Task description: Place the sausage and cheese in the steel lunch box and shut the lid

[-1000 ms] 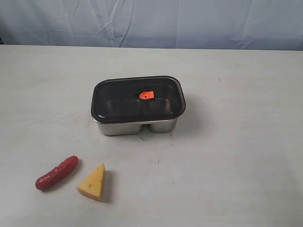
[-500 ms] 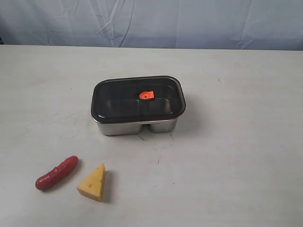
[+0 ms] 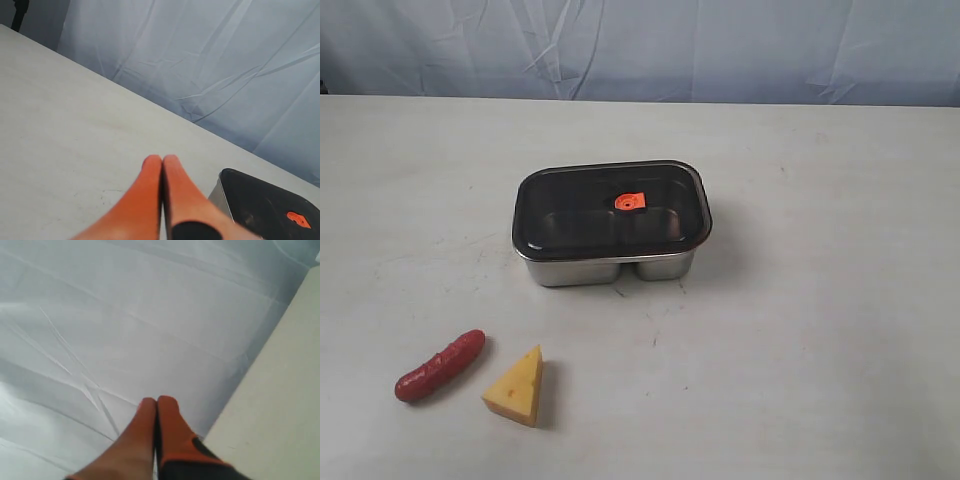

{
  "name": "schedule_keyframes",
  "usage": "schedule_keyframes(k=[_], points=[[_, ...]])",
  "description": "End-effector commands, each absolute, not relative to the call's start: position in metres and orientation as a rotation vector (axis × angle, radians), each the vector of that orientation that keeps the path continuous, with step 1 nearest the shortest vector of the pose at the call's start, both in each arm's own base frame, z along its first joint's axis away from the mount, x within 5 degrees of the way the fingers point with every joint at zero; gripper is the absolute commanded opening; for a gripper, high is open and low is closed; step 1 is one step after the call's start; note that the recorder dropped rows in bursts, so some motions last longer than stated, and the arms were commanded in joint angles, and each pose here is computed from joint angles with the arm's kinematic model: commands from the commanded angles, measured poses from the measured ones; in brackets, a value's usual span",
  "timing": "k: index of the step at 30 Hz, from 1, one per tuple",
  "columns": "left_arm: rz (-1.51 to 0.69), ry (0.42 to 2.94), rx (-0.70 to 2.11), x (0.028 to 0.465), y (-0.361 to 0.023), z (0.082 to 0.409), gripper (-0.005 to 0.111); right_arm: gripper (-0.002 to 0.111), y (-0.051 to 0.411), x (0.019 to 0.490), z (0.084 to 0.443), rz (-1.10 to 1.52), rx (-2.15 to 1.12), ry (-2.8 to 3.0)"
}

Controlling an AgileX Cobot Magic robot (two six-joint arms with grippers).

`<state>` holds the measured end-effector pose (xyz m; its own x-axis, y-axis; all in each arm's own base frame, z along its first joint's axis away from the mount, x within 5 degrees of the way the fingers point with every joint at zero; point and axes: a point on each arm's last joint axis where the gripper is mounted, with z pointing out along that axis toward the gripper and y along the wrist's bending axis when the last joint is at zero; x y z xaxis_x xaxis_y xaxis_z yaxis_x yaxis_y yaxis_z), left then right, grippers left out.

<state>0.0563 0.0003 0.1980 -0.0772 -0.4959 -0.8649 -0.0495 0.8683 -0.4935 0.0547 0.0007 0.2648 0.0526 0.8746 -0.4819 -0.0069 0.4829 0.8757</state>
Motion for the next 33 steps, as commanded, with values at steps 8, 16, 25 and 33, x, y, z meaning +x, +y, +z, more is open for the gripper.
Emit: schedule_keyframes(k=[8,16,25,33], points=[[-0.390,1.621,-0.443,0.056,0.001,0.197,0.000,0.003,0.018,0.205,0.355,0.667,0.217,2.110],[-0.390,1.621,-0.443,0.056,0.001,0.197,0.000,0.052,0.042,0.325,0.273,1.190,0.106,2.419],[-0.390,1.621,-0.443,0.056,0.001,0.197,0.000,0.052,0.105,0.358,0.166,1.523,0.026,2.522],[-0.400,1.622,-0.442,0.056,0.000,0.197,0.000,0.052,0.135,0.360,0.124,1.492,0.055,2.579]])
